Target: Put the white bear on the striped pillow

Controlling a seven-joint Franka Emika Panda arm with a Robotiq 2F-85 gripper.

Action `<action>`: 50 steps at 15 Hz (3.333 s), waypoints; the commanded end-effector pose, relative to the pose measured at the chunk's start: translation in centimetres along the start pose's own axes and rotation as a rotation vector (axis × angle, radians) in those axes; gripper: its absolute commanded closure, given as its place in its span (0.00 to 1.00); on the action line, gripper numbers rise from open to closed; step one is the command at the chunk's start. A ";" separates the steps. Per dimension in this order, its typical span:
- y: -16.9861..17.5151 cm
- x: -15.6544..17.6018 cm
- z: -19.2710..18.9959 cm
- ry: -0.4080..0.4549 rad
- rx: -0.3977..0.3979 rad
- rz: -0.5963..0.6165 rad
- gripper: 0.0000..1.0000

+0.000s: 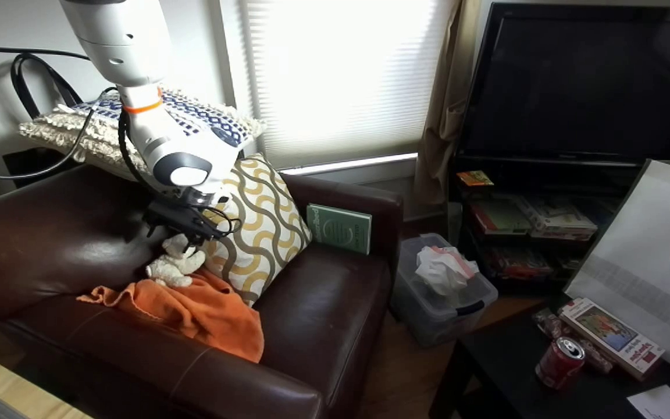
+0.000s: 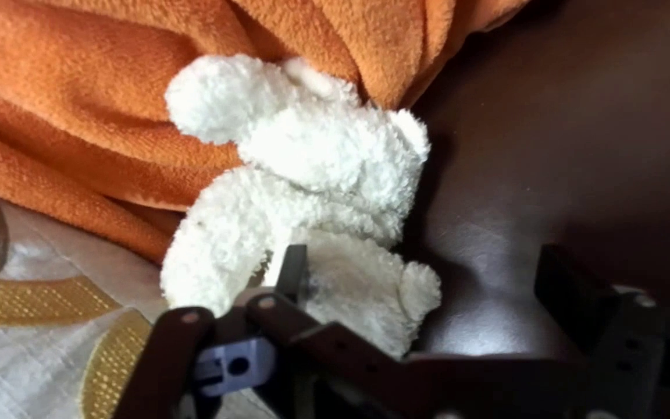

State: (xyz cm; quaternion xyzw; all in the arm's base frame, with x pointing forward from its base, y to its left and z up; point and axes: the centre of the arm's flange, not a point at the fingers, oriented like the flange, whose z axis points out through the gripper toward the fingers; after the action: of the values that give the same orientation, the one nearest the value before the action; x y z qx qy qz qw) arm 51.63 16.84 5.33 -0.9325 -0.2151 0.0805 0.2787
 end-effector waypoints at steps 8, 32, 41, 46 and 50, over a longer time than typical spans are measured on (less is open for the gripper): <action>0.4 1.4 0.7 0.114 -0.188 0.345 0.26; -10.8 -13.5 -9.9 0.428 -0.348 0.732 0.97; -10.9 -13.7 -13.2 0.545 -0.377 0.693 0.97; -17.1 -15.7 -19.4 0.736 -0.491 0.620 0.97; -18.9 -14.2 -24.1 0.816 -0.506 0.511 0.97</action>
State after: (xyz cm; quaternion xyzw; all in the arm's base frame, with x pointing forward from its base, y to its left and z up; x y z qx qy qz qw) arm 40.52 10.80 29.42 -0.9517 0.1461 -0.2511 0.0992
